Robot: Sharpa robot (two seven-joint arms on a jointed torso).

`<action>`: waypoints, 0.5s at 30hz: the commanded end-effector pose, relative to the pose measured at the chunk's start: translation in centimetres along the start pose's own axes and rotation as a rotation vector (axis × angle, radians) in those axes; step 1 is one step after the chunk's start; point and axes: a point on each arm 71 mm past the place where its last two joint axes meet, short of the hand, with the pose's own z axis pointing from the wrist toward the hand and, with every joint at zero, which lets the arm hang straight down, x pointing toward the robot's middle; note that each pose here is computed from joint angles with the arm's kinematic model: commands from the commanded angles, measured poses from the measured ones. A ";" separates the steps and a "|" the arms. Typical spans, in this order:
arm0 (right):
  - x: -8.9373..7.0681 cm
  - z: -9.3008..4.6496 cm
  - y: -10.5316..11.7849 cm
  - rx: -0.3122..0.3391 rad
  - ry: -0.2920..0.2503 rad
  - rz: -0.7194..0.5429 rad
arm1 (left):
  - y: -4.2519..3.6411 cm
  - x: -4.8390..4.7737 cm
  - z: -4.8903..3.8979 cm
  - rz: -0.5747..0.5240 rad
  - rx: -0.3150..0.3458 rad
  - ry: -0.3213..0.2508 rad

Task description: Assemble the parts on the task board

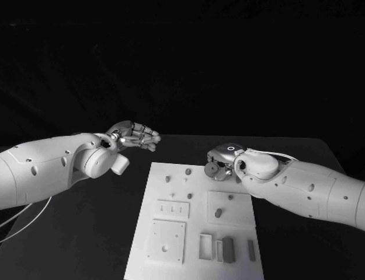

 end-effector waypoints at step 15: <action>-2.2 1.0 6.9 -0.128 -0.039 -0.026 | -0.25 0.18 0.02 0.002 0.014 0.000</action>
